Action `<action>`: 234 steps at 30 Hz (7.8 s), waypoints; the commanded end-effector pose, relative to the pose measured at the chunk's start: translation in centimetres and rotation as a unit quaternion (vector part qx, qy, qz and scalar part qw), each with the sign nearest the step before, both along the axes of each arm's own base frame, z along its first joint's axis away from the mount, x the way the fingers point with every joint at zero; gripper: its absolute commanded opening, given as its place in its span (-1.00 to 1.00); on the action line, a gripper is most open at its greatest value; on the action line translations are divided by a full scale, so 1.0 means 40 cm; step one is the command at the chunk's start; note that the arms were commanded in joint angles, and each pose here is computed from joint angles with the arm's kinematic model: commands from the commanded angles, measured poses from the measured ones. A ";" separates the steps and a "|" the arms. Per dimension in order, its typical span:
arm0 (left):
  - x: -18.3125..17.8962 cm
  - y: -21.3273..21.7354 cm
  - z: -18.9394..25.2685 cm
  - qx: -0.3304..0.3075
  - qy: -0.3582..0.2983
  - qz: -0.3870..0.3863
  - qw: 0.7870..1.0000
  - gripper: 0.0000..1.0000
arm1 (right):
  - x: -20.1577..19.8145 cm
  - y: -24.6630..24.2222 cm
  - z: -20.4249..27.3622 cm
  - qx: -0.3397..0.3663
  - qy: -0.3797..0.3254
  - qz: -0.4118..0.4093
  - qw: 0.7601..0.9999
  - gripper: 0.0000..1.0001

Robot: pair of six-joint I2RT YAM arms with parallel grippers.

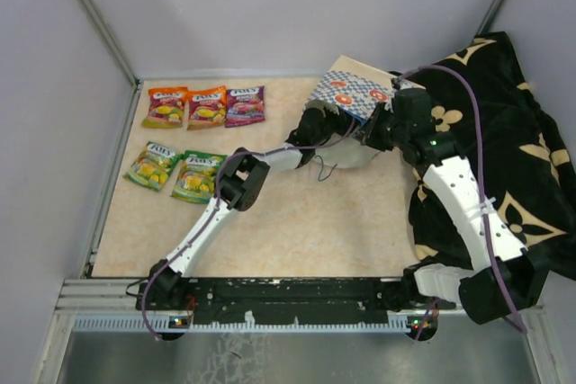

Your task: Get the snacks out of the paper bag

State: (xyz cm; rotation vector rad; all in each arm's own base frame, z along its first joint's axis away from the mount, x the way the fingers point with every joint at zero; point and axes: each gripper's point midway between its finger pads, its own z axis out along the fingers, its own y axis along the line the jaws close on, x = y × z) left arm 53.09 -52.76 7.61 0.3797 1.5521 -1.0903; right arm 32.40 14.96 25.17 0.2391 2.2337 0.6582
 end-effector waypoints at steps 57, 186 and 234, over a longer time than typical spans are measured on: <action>-0.468 0.696 0.104 0.059 0.191 -0.051 0.978 -1.00 | 0.242 -0.092 0.072 -0.006 -0.127 -0.071 0.989 -1.00; -0.138 0.988 -0.015 0.532 0.107 0.128 0.830 0.99 | 0.207 -0.283 0.346 -0.025 -0.198 -0.159 0.967 -1.00; 0.075 0.860 -0.021 0.404 0.186 0.158 0.882 0.80 | 0.205 -0.279 0.248 -0.050 -0.173 -0.141 0.974 -1.00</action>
